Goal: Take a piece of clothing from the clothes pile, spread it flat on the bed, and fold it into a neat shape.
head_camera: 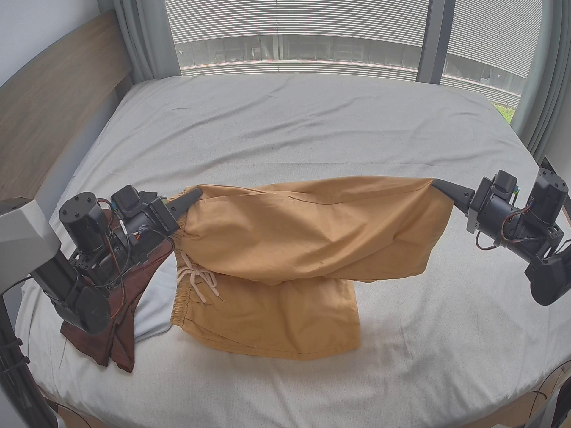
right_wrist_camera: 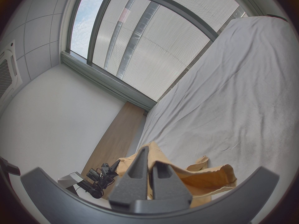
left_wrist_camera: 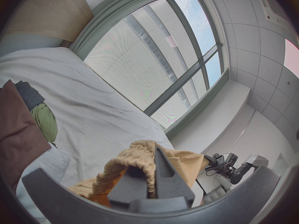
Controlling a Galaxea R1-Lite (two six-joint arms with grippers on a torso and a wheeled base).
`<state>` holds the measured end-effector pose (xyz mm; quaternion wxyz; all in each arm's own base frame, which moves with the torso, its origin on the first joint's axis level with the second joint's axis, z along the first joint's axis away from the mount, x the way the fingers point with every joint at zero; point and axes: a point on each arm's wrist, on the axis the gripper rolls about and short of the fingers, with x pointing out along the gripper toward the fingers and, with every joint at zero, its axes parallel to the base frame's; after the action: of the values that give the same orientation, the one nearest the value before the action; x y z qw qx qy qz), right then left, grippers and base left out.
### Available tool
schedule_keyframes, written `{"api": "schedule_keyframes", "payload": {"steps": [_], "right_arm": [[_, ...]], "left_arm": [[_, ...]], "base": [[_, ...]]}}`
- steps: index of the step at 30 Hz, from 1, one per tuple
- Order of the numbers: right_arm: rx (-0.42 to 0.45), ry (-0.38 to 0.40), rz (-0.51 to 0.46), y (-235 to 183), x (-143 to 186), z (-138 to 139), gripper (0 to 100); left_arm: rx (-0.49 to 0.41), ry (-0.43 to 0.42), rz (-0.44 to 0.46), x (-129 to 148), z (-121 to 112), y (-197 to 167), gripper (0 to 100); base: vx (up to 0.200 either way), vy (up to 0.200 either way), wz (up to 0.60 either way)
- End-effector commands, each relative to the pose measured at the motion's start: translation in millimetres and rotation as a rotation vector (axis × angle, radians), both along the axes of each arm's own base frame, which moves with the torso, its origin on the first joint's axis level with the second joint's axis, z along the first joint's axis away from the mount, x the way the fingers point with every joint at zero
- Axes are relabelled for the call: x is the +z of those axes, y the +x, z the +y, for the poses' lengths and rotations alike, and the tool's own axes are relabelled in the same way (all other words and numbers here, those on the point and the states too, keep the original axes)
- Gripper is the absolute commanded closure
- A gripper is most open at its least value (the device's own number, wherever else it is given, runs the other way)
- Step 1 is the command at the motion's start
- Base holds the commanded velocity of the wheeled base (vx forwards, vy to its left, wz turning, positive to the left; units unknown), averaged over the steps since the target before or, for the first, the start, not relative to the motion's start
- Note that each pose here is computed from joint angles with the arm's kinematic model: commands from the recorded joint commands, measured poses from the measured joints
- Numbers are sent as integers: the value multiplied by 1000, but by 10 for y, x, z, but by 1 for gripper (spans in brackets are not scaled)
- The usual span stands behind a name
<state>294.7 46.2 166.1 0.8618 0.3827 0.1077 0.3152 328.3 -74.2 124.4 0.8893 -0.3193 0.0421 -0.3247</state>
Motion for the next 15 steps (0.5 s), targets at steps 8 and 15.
{"api": "schedule_keyframes", "payload": {"steps": [8, 15], "right_arm": [[10, -2, 8, 23, -24, -96, 100], [3, -3, 17, 54, -60, -112, 100]], "left_arm": [[13, -6, -27, 71, 42, 20, 100], [34, -11, -45, 113, 110, 55, 100]], "base": [[0, 0, 0], [0, 0, 0]]}}
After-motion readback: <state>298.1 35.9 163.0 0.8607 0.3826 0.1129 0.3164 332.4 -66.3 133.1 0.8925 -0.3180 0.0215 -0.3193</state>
